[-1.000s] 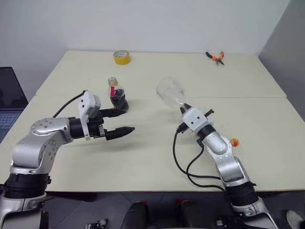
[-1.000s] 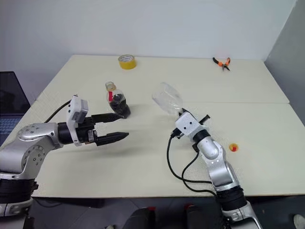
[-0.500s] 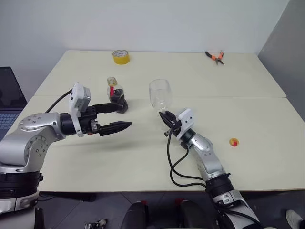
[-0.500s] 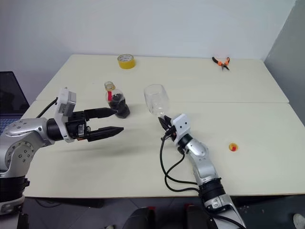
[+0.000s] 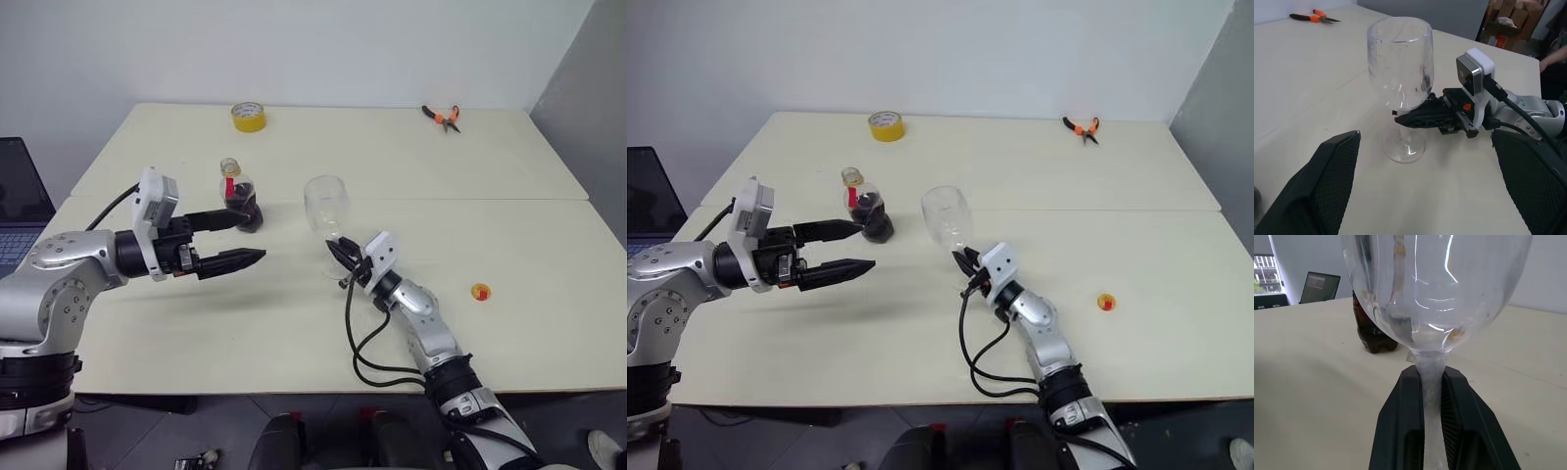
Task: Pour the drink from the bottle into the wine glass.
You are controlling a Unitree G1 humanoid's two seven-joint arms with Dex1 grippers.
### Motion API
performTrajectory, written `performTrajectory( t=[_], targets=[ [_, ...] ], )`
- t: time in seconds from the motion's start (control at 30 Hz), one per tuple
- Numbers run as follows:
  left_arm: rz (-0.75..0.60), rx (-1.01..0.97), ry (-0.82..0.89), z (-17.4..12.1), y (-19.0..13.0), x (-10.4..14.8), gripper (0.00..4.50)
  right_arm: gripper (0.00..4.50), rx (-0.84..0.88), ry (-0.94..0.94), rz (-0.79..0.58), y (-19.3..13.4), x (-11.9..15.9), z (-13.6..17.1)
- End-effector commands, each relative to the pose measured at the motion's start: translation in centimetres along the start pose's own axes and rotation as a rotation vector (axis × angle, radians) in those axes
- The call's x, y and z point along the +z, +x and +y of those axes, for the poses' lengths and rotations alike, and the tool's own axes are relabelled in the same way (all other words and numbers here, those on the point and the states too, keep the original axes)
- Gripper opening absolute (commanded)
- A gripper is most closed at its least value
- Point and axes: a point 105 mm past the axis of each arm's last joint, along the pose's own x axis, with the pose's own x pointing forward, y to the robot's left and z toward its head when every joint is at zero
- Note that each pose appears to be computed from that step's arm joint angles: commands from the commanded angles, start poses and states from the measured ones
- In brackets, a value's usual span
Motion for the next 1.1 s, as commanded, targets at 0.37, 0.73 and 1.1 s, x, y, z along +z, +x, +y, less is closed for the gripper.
performTrajectory(
  t=[0.37, 0.73, 1.1],
  targets=[
    [-0.031, 0.001, 0.053, 0.3, -0.6, 0.8, 4.5, 4.47, -0.001, -0.016, -0.012, -0.1, 0.6, -0.2],
    [-0.029, 0.004, 0.064, 0.7, -0.7, 0.4, 4.5, 4.47, 0.0, -0.085, 0.128, -0.7, -1.5, -0.6],
    [-0.017, -0.001, 0.077, 0.8, -0.5, -0.1, 4.5, 4.47, -0.044, -0.123, 0.28, -2.0, -3.4, -2.0]
  ],
)
